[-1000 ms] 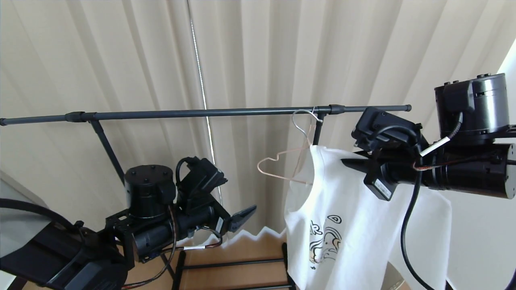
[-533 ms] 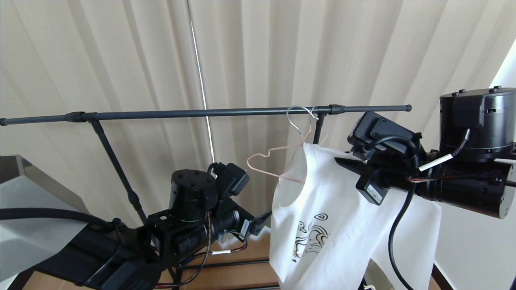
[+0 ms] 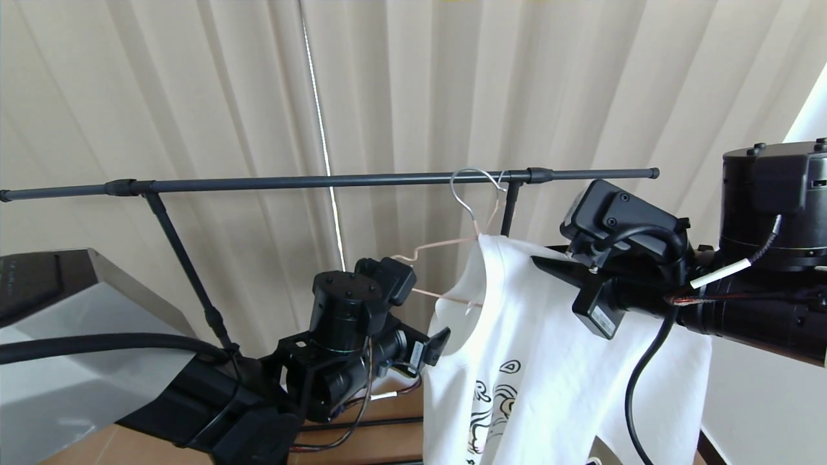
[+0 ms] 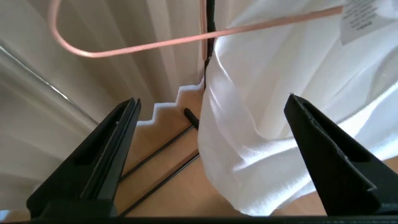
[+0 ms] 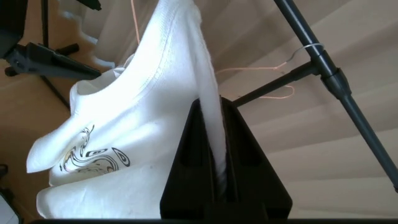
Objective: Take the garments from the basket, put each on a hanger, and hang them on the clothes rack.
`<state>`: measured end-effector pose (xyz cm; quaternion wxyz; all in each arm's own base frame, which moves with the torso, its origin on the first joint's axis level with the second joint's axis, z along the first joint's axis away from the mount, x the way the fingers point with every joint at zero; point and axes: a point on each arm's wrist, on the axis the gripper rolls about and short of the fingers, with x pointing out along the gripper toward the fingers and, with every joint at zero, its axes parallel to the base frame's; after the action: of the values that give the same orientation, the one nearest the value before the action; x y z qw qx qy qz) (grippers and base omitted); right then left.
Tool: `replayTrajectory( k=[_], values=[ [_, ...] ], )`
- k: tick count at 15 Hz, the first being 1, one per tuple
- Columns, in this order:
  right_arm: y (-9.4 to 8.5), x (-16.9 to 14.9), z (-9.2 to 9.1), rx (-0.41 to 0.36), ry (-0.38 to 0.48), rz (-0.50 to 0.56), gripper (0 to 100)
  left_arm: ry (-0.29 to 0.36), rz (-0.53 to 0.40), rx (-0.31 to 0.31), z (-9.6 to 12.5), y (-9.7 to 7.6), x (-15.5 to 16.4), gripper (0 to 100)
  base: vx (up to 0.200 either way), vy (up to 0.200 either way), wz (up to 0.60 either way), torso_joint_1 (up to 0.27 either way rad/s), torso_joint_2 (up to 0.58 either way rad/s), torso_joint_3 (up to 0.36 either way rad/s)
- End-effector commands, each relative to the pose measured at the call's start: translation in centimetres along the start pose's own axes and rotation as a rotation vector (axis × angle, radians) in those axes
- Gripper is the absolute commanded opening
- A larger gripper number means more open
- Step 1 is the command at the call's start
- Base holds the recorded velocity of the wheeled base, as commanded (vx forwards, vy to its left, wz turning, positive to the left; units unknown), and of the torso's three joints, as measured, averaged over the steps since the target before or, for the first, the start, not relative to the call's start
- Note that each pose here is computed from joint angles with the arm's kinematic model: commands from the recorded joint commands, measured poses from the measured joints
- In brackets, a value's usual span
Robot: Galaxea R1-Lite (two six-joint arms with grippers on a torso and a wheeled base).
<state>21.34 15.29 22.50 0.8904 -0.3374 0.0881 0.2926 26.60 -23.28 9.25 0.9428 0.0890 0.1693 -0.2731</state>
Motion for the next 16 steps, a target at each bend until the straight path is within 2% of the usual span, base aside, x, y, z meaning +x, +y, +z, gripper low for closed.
replayTrajectory(
  k=[1, 5, 7, 11, 16],
  values=[
    [-0.1, -0.4, 0.2, 0.0, -0.014, -0.006, 0, 0.02, 0.005, 0.007, -0.7, -0.5, 0.7, 100, 0.0, 0.0, 0.0, 0.0, 0.0, 0.0],
    [-0.4, -1.1, 0.5, 0.002, -0.033, -0.018, 0, 0.045, 0.002, 0.016, -1.5, -0.9, 1.2, 100, 0.0, 0.0, 0.0, 0.0, 0.0, 0.0],
    [-0.3, -1.4, 0.8, 0.001, -0.047, -0.018, 0, 0.057, 0.044, 0.021, -2.0, -1.0, 1.9, 100, 0.0, 0.0, 0.0, 0.0, 0.0, 0.0],
    [-0.4, -1.7, 0.9, 0.002, -0.054, -0.023, 0, 0.081, 0.051, 0.031, -2.8, -1.1, 2.5, 100, 0.0, 0.0, 0.0, 0.0, 0.0, 0.0],
    [-0.6, -2.3, 1.0, 0.004, -0.067, -0.033, 0, 0.084, 0.09, 0.031, -2.9, -0.8, 3.3, 100, 0.0, 0.0, 0.0, 0.0, 0.0, 0.0]
  ],
)
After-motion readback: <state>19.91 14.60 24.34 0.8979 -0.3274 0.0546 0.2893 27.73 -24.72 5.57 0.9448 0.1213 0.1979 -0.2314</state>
